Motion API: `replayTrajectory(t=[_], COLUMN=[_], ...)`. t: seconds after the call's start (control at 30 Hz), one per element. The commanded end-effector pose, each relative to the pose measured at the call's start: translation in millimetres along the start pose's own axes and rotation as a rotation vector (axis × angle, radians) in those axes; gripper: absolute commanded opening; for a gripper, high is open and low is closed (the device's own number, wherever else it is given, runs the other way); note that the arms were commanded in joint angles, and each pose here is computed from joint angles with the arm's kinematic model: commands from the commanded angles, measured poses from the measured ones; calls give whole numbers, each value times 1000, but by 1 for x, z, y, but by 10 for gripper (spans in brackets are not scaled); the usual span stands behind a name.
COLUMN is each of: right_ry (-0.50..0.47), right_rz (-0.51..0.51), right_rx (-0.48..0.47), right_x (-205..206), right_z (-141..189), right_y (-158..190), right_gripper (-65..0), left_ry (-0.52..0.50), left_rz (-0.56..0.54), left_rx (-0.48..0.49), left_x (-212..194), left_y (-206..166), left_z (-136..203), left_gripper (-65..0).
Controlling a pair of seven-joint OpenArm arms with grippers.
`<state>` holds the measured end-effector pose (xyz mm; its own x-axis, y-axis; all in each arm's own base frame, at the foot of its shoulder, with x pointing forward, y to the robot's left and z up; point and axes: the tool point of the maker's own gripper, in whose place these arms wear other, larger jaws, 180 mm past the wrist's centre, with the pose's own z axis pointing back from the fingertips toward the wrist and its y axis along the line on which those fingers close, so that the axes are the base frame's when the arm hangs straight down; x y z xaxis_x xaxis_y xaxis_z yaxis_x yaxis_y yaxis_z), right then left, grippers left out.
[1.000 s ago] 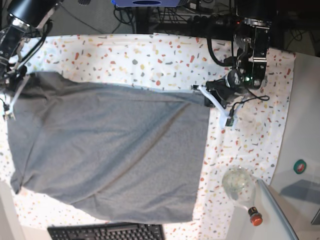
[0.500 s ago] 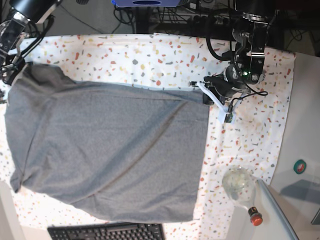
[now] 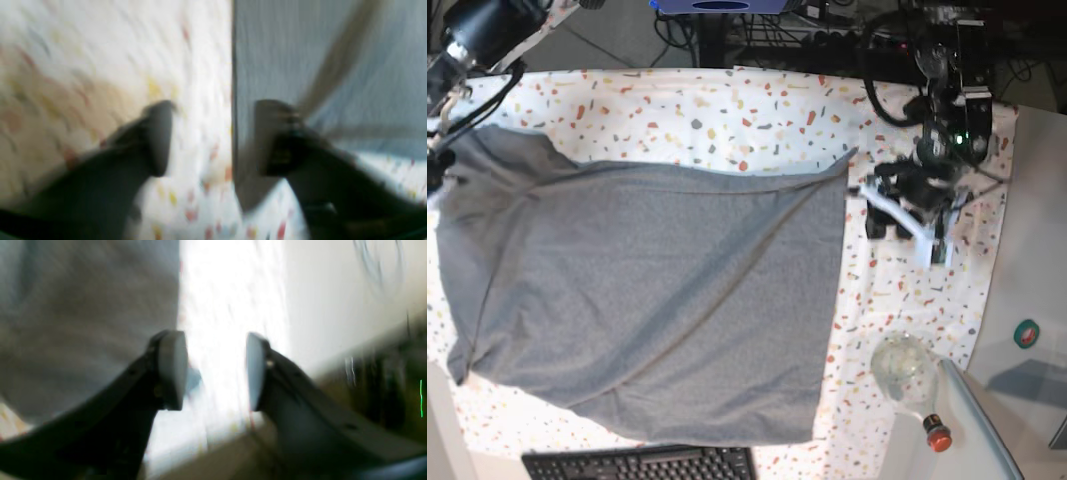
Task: Layout the t-shirt on the table in an organized manner, then fold the t-shirt properly
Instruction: 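Release and regrasp the shirt edge with the left gripper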
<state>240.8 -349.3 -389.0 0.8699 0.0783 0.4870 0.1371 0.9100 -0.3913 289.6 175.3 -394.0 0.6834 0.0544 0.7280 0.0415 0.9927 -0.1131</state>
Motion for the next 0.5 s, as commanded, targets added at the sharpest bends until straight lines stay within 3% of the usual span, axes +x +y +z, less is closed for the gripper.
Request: replayTrajectory(t=[0.0, 0.03, 0.07, 0.23, 0.33, 0.47], right_ry=[-29, -33, -33, 12, 40, 100], right_rz=[37, 74, 83, -48, -108, -180], right_rx=[44, 87, 122, 215, 232, 141], right_x=[9, 9, 10, 11, 9, -10], right_z=[-11, -24, -37, -77, -87, -96], right_y=[12, 22, 30, 35, 30, 12], right_gripper=[-504, -599, -650, -650, -650, -650], left_ry=[-45, -32, -17, 80, 75, 116], left_rz=[9, 17, 19, 29, 45, -10], left_rx=[-19, -22, -33, -70, -86, -66], left_x=[19, 20, 22, 15, 7, -26], left_y=[-6, -5, -8, -21, -30, -29], left_z=[-8, -18, -30, -74, -89, -103], left_gripper=[-553, -650, -650, -650, -650, -650])
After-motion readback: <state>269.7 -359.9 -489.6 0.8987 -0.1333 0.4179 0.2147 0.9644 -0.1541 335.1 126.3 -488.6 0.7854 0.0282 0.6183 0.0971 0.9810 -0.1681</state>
